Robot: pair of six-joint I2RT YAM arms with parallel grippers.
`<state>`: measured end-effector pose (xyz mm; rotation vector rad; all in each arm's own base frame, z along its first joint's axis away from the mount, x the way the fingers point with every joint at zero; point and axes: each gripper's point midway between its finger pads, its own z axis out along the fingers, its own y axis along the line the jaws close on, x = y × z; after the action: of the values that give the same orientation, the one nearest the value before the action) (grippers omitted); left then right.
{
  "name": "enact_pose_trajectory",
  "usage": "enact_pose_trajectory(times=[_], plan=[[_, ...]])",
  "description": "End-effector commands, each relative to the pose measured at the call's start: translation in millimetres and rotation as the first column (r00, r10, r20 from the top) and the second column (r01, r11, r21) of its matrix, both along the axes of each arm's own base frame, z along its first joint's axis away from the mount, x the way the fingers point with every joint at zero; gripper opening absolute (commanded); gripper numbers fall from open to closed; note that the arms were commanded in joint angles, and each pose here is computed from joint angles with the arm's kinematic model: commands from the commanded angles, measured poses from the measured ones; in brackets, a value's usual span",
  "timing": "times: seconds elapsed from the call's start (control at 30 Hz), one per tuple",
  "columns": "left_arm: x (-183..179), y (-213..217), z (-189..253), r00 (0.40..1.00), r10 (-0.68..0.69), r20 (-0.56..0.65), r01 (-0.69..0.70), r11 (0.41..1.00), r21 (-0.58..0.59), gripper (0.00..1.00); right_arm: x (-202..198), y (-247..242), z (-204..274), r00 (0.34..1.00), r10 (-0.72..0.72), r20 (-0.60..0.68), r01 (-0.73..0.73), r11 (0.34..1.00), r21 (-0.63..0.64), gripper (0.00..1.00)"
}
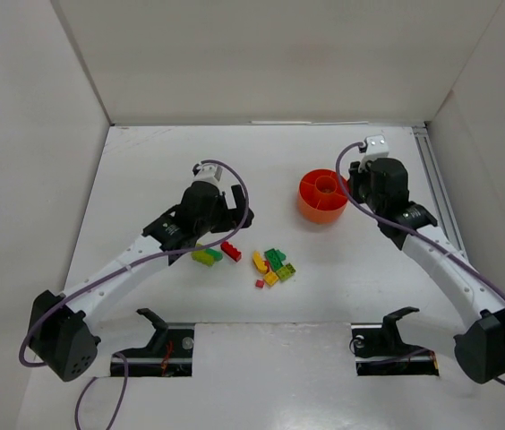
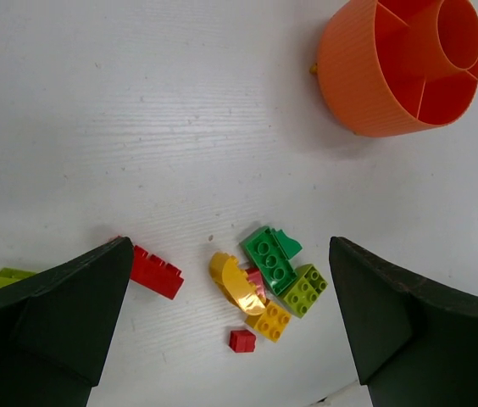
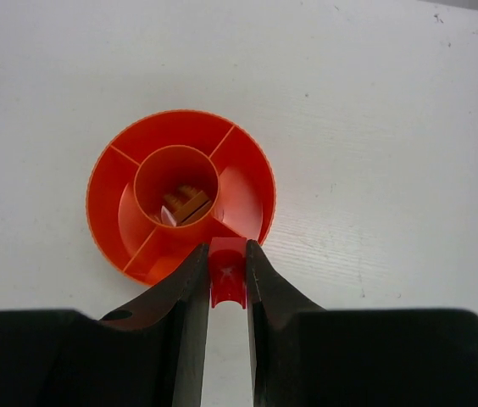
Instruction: Sort the legos into containers by color
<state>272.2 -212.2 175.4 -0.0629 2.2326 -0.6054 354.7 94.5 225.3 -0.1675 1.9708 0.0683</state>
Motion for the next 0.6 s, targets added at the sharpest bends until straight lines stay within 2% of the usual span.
enact_pose_trajectory(times=[0.0,0.17,0.43,0.57], plan=[[15.6,-11.3,31.7,0.995,-0.015,0.096,0.019,0.999,-0.033,1.00,16.8,-2.4,37.2,0.993,-0.002,0.115,0.002,1.000,-0.001,0.00],[18.6,-13.6,28.6,0.996,-0.016,0.086,0.018,1.000,-0.026,1.00,35.2,-2.9,21.9,0.996,-0.004,0.088,0.010,0.998,-0.069,0.00],[16.7,-12.6,27.8,0.997,-0.011,0.082,0.014,0.999,-0.033,1.00,62.0,-10.4,7.2,0.994,-0.070,0.080,0.077,0.994,-0.081,0.00],[16.6,-10.4,25.9,0.997,-0.004,0.078,0.006,1.000,-0.024,1.00,73.8,-3.1,-8.4,0.999,-0.033,0.042,0.036,0.995,-0.088,0.00]])
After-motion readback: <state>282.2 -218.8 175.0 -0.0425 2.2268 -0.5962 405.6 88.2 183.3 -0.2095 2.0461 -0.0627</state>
